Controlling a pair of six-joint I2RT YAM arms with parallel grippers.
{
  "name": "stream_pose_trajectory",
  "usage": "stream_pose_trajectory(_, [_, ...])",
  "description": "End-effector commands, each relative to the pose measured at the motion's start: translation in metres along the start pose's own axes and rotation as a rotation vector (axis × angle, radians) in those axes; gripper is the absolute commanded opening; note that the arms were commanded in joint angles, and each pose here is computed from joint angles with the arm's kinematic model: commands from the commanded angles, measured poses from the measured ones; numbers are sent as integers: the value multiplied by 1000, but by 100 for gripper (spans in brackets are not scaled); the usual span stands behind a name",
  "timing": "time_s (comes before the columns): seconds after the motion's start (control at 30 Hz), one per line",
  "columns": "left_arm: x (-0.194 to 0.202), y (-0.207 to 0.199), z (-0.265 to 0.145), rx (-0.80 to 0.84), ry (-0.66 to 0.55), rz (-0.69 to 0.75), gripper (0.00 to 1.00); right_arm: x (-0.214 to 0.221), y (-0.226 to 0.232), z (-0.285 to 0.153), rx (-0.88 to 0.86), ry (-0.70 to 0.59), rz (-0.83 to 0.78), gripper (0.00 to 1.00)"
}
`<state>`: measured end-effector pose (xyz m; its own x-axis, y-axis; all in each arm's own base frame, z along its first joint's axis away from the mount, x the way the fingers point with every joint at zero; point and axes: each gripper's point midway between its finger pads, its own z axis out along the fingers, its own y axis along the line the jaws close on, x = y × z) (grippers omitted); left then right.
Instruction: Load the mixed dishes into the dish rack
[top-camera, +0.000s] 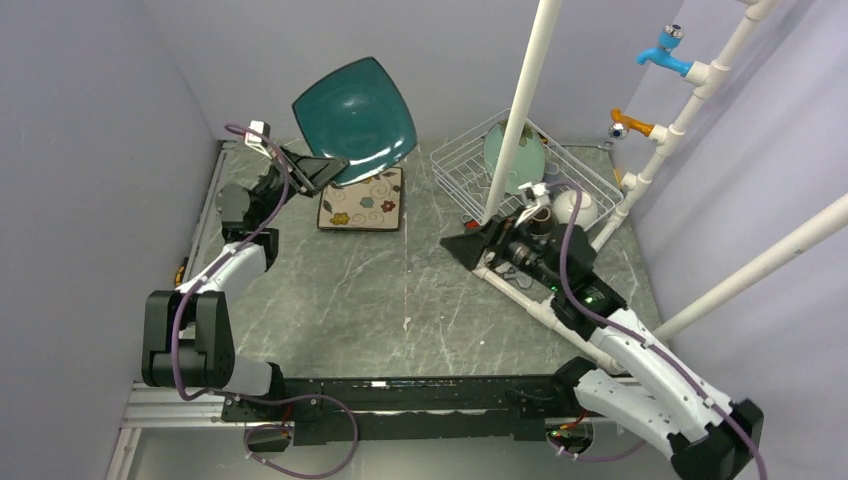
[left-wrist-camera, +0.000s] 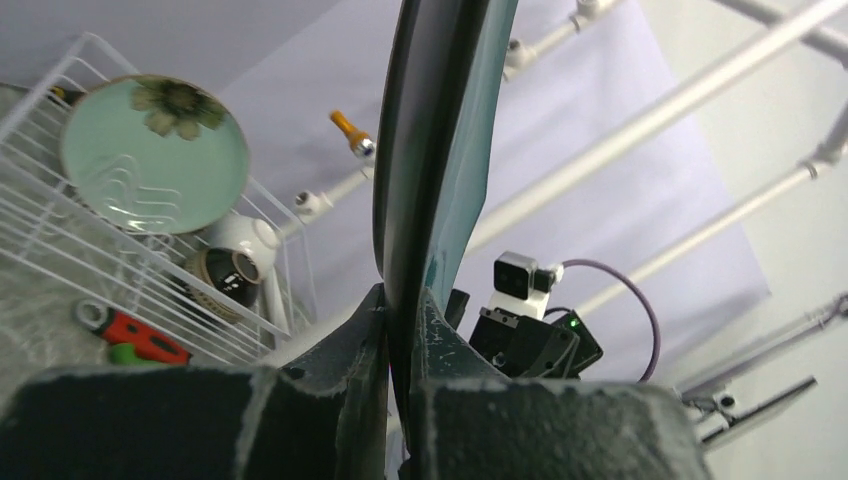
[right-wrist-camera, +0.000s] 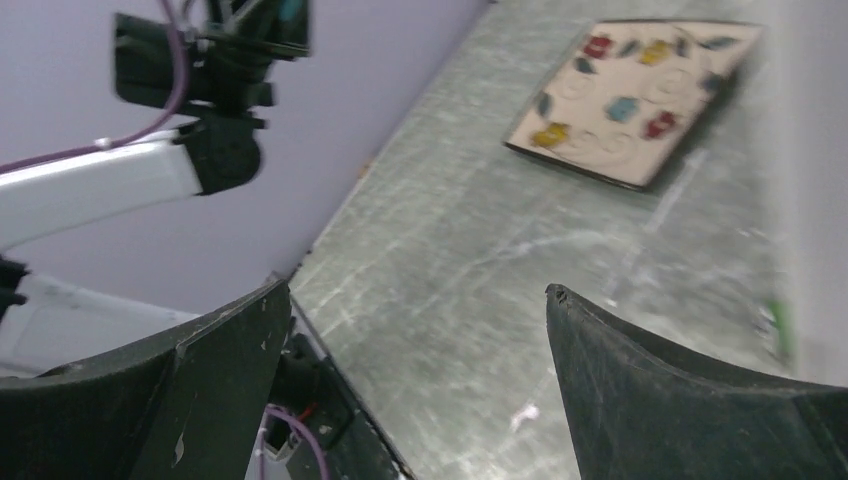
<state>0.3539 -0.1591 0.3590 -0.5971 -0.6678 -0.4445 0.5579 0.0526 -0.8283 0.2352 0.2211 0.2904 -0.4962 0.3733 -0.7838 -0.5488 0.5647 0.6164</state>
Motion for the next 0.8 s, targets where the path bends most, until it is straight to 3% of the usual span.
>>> stream_pose_trajectory(0.0, [16, -63, 4, 205, 14, 162, 0, -38, 59, 25, -116, -223, -79, 99])
stream_pose_trajectory(0.1, [23, -72, 5, 234, 26, 175, 0, -48, 82, 47, -94, -275, -114, 95])
stream_pose_trajectory(0.37, [34, -82, 5, 286, 28, 167, 0, -87, 80, 79, 24, -518, 31, 88])
stream_pose_trajectory(0.77, [35, -91, 4, 336, 40, 128, 0, -126, 99, 113, 50, -626, -13, 80])
